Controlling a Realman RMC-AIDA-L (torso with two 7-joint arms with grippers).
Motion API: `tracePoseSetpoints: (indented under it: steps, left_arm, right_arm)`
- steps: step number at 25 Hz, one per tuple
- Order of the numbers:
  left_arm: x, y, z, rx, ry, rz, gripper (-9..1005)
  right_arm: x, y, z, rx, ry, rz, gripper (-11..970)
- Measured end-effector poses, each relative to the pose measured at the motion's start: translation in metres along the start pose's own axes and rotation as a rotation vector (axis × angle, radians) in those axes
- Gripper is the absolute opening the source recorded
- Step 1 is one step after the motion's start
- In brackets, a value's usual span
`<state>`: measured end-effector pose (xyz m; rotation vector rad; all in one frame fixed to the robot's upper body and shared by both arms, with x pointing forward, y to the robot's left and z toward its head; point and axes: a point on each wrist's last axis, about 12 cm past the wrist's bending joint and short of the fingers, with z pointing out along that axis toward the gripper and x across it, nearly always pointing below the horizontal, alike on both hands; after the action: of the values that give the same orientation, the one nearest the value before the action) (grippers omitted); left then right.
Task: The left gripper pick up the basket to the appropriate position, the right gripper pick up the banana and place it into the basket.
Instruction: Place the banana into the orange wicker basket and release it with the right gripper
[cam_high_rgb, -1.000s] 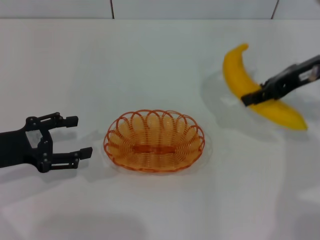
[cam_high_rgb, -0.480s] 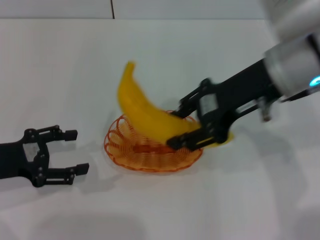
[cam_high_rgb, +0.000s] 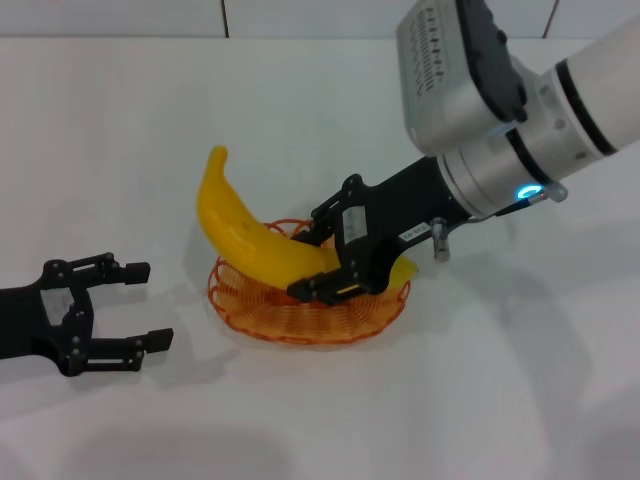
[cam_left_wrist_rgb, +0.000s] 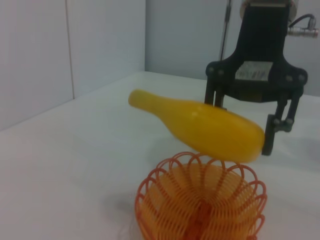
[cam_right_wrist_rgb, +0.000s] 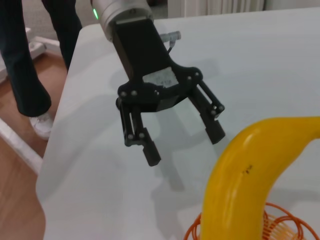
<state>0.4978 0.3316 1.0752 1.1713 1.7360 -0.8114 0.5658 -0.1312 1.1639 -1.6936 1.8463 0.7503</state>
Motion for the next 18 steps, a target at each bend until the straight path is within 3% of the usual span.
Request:
tracePoseSetpoints:
  steps: [3,9,18]
  left_arm:
    - [-0.001,0.001,0.001,0.002,-0.001,-0.029,879]
    - [-0.01,0.01,-0.005,0.066,0.062,-0.289,879]
    - [-0.009,0.011,-0.003,0.065,0.073,-0.286,878]
  right_arm:
    - [-0.001,0.0,0.007,-0.005,0.014,-0.011,492]
    - [0.0,-0.003,0.013,0.001,0.025,-0.007,492]
    - [0.001,-0.006,0.018,0.027,0.027,-0.004,492]
